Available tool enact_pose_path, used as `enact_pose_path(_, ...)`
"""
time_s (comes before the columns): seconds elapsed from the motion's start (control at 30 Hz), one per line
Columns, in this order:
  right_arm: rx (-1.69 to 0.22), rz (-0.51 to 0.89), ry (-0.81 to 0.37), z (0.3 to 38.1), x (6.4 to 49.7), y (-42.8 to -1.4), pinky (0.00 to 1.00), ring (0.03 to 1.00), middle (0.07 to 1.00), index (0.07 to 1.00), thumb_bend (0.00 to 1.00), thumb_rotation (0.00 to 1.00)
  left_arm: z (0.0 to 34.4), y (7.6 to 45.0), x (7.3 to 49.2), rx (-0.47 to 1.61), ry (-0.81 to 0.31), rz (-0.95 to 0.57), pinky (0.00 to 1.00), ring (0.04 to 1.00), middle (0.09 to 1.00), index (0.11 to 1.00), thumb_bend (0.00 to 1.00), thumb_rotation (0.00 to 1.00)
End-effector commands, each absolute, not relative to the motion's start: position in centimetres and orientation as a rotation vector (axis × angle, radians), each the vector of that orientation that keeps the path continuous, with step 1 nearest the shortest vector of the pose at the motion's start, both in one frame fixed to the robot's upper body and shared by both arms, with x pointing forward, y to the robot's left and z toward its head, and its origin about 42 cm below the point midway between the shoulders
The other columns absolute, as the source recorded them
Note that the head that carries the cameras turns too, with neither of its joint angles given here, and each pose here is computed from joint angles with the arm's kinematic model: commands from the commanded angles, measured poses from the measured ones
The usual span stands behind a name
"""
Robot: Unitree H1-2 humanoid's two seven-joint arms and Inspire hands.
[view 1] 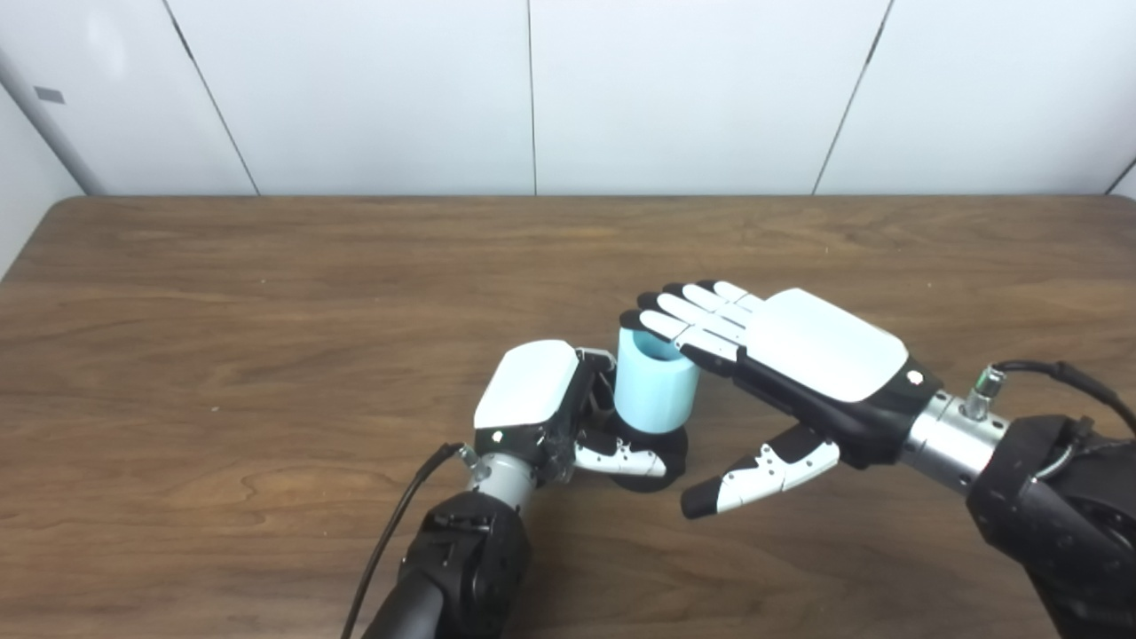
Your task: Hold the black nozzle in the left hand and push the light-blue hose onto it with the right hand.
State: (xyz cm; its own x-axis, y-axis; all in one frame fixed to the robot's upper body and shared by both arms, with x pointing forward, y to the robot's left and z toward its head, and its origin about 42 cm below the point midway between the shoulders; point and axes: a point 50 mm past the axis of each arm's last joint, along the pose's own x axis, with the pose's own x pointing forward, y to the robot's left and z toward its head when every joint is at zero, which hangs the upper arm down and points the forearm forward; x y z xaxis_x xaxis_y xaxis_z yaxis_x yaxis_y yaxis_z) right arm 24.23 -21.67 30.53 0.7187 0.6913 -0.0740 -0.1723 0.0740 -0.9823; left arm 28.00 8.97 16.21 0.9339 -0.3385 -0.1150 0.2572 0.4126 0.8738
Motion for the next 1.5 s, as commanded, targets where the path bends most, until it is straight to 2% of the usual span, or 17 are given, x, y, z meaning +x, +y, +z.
enact_pose_path(0.0,-1.365,0.703,-0.504,31.0,23.7,-21.6,1.00,1.000,0.975,0.956,0.65,0.97,12.8,9.4,26.6,1.102,0.087,-0.501,0.49,0.503,0.530,0.463,0.50,0.00)
enact_pose_path(0.9,-1.322,0.612,-0.573,32.9,24.2,-22.1,1.00,1.000,0.997,0.975,0.65,0.94,12.8,9.5,26.4,1.101,0.094,-0.506,0.48,0.498,0.525,0.467,0.50,0.00)
enact_pose_path(1.27,-1.325,0.630,-0.585,32.7,23.6,-21.8,1.00,1.000,0.976,0.962,0.64,0.92,12.7,9.5,26.5,1.105,0.101,-0.508,0.50,0.510,0.529,0.460,0.50,0.00)
enact_pose_path(1.47,-1.337,0.642,-0.585,32.7,23.0,-21.5,1.00,1.000,0.997,0.971,0.64,0.95,12.6,9.5,26.6,1.117,0.108,-0.507,0.49,0.494,0.530,0.466,0.50,0.00)
